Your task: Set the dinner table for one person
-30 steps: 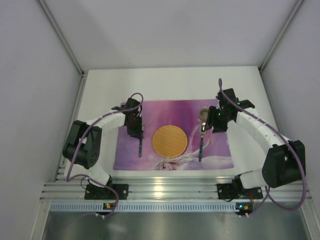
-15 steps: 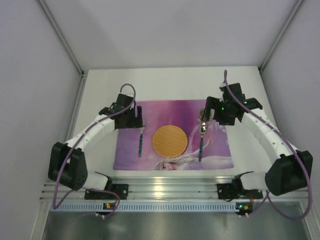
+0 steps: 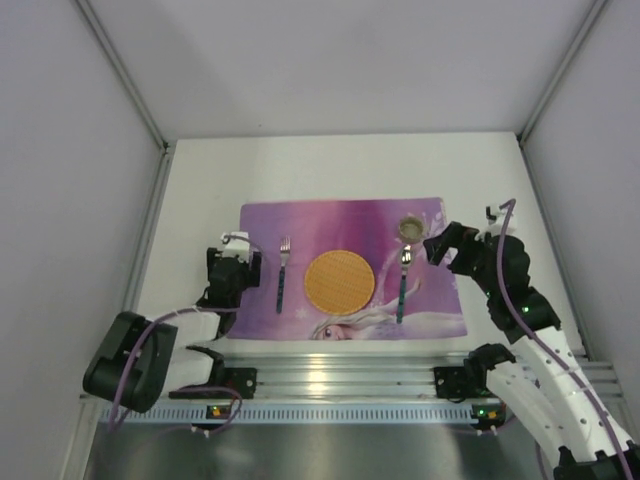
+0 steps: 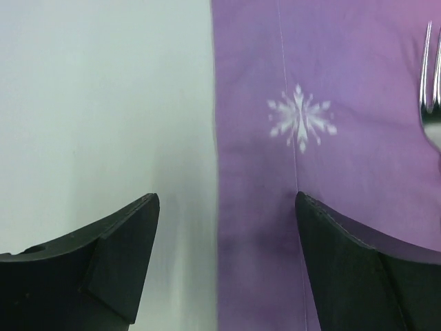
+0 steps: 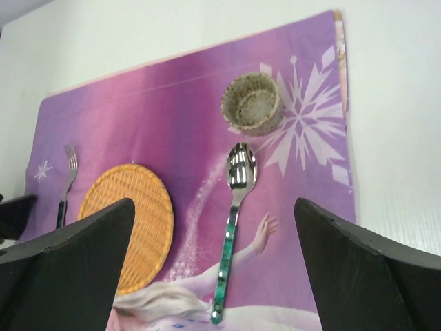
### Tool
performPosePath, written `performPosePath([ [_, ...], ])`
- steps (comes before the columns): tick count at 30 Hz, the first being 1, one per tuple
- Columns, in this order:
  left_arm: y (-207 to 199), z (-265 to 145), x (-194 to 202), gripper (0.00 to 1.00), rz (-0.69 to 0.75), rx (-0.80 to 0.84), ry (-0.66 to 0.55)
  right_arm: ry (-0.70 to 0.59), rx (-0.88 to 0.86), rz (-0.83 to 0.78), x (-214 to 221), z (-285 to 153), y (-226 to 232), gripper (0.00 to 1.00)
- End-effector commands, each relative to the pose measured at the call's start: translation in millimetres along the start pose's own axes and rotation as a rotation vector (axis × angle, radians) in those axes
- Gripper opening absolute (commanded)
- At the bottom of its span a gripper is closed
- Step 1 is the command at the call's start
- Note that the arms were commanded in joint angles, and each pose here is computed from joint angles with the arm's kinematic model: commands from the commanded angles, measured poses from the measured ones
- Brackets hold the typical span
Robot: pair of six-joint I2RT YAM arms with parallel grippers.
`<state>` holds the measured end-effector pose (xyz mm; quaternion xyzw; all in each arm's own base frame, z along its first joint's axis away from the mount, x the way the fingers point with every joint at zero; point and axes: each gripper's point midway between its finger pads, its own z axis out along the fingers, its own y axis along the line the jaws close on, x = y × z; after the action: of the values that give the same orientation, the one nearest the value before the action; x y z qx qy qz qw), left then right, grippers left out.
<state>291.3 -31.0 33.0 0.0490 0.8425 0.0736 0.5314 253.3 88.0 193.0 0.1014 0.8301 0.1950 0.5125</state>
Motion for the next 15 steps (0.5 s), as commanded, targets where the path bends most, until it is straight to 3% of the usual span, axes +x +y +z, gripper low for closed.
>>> performPosePath([
  [1,12,18,-96,0.84,-0.047,-0.047,-0.331,-0.211,-0.065,-0.076,-45,-7,14,1.0],
  [3,15,42,-96,0.84,-0.059,-0.07,-0.263,-0.215,-0.07,-0.142,-45,-8,14,1.0],
  [5,24,73,-93,0.72,-0.17,-0.005,-0.167,-0.212,-0.097,-0.199,-47,-10,18,1.0],
  [7,45,98,-77,0.53,-0.26,0.031,-0.085,-0.191,-0.115,-0.225,-44,-10,21,1.0],
  [11,45,103,-83,0.53,-0.276,0.114,-0.101,-0.188,-0.121,-0.255,-43,-11,22,1.0],
  [13,46,92,-98,0.55,-0.261,0.118,-0.204,-0.188,-0.147,-0.265,-42,-13,25,1.0],
  [15,44,80,-85,0.6,-0.257,0.11,-0.223,-0.187,-0.151,-0.272,-38,-12,24,1.0],
])
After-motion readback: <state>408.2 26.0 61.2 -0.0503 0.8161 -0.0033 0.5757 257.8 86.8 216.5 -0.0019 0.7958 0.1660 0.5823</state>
